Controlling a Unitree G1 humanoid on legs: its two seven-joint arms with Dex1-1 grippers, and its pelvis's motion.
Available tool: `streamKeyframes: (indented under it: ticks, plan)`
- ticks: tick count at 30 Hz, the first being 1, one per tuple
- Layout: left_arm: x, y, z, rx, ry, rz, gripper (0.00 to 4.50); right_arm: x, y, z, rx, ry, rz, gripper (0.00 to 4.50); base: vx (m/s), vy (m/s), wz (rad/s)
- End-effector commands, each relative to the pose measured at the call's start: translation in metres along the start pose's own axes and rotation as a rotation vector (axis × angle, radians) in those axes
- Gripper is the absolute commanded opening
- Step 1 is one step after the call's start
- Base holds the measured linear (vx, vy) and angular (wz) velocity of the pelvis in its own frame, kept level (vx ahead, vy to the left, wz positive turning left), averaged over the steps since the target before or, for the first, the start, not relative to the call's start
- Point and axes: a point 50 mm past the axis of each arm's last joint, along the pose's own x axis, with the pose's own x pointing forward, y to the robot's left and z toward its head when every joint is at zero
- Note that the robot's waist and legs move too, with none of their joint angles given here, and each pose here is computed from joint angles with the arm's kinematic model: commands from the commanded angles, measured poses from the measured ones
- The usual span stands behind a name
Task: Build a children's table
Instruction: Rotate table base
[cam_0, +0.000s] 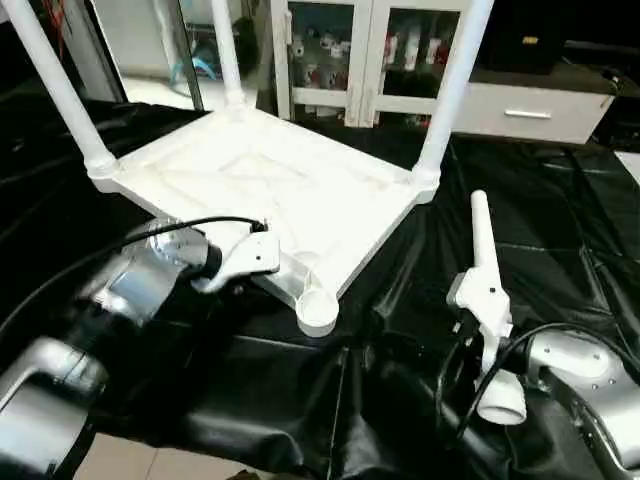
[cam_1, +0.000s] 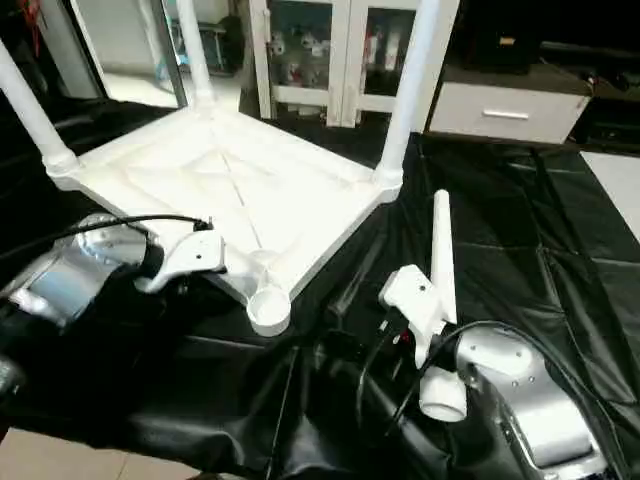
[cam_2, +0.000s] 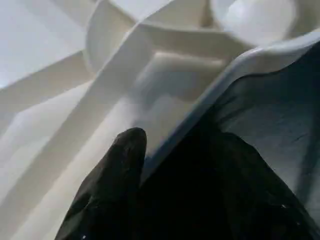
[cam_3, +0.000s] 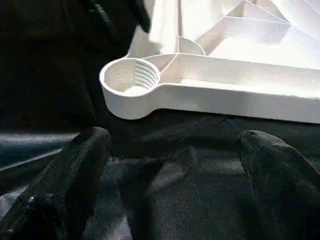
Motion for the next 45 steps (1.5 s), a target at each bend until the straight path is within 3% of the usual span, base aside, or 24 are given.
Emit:
streamKeyframes:
  ticks: [1,6,14,16,25,31,34,39,43,45]
  plan:
    - [0.007,0.001,0.001,0.056,0.031,-0.010,2.42,0.000,0.001,0.009,-0.032,-0.008,0.022,4.37,0.000,0.000,0.00]
    - [0.019,0.008,0.002,0.132,0.074,0.017,2.42,0.001,0.004,0.010,-0.037,-0.006,0.051,4.37,0.000,0.000,0.00]
    - [0.035,0.006,0.010,0.211,0.084,-0.069,2.42,0.001,0.014,0.014,-0.050,0.003,0.139,4.37,0.000,0.000,0.00]
    - [0.036,0.008,0.010,0.216,0.097,-0.066,2.15,0.001,0.013,0.014,-0.051,0.001,0.125,4.37,0.000,0.000,0.00]
    - [0.037,0.006,0.009,0.079,0.062,-0.160,1.42,0.002,0.015,0.012,-0.039,-0.002,0.105,4.37,0.000,0.000,0.00]
    - [0.039,0.008,0.012,-0.153,-0.028,-0.127,1.15,0.001,0.009,0.012,-0.039,-0.001,0.084,4.37,0.000,0.000,0.00]
    - [0.039,0.008,0.009,-0.199,-0.034,-0.098,1.06,0.001,0.006,0.011,-0.039,0.000,0.058,4.37,0.000,0.000,0.00]
    - [0.041,-0.003,-0.002,-0.251,-0.015,-0.088,0.90,0.002,-0.002,0.009,-0.044,0.005,-0.036,4.37,0.000,0.000,0.00]
    - [0.042,-0.022,-0.006,-0.259,-0.033,-0.120,0.77,0.002,-0.012,0.007,-0.028,0.007,-0.139,4.37,0.000,0.000,0.00]
    - [0.041,-0.037,-0.006,-0.222,-0.042,-0.136,0.72,0.001,-0.025,0.005,0.021,0.019,-0.258,4.37,0.000,0.000,0.00]
